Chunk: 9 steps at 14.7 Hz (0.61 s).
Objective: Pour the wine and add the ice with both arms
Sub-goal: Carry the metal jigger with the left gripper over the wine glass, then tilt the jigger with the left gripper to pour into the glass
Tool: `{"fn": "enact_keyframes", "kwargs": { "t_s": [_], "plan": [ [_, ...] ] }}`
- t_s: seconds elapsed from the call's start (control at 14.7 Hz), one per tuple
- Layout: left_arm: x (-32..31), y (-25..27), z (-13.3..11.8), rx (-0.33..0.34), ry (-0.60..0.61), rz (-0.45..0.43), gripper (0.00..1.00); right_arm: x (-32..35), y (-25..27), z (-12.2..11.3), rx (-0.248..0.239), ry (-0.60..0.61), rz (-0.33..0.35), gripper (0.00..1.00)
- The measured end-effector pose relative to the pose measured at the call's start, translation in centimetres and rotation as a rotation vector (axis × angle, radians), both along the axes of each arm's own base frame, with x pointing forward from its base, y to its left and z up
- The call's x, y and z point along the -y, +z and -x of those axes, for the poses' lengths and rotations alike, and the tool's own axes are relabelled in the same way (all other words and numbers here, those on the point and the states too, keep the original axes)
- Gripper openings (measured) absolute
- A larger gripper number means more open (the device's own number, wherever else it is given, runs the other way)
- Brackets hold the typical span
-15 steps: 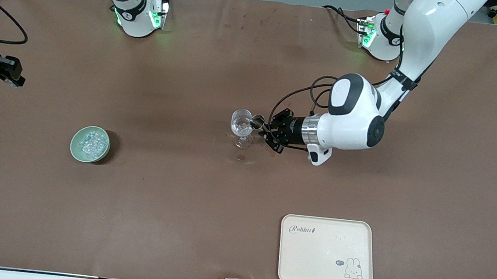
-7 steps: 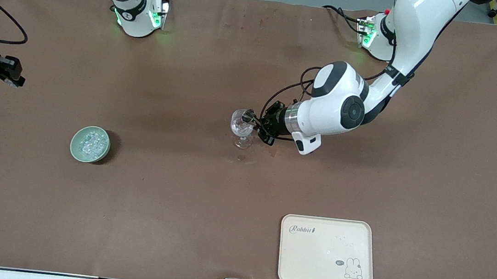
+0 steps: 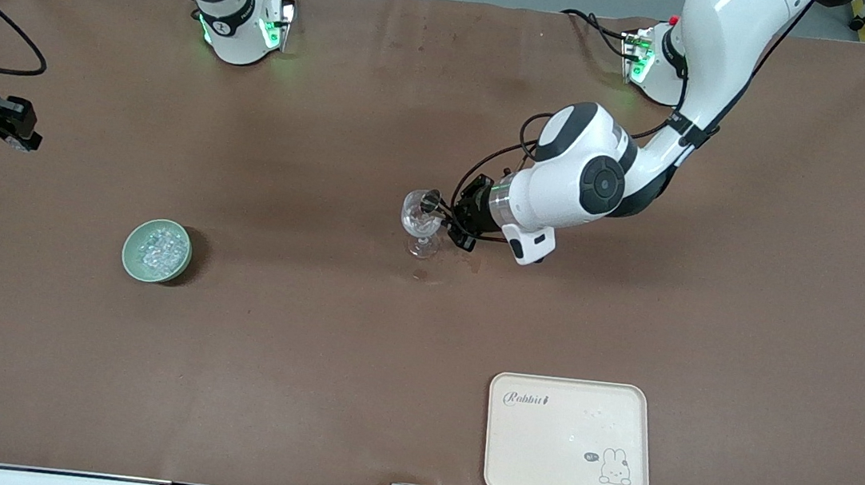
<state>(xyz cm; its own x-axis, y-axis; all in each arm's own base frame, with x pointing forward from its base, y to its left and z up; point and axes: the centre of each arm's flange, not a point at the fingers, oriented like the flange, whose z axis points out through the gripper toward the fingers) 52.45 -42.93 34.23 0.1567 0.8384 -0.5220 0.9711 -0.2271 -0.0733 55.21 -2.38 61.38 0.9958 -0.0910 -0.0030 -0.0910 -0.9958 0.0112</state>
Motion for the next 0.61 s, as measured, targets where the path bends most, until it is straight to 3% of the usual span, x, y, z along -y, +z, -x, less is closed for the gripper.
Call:
{"fn": "enact_keyframes", "kwargs": {
  "t_s": [0.61],
  "plan": [
    [0.95,0.1,0.7,0.031,-0.014,-0.055,0.21,0.02,0.07,0.0,0.001,0.0,0.0,0.23]
  ]
}}
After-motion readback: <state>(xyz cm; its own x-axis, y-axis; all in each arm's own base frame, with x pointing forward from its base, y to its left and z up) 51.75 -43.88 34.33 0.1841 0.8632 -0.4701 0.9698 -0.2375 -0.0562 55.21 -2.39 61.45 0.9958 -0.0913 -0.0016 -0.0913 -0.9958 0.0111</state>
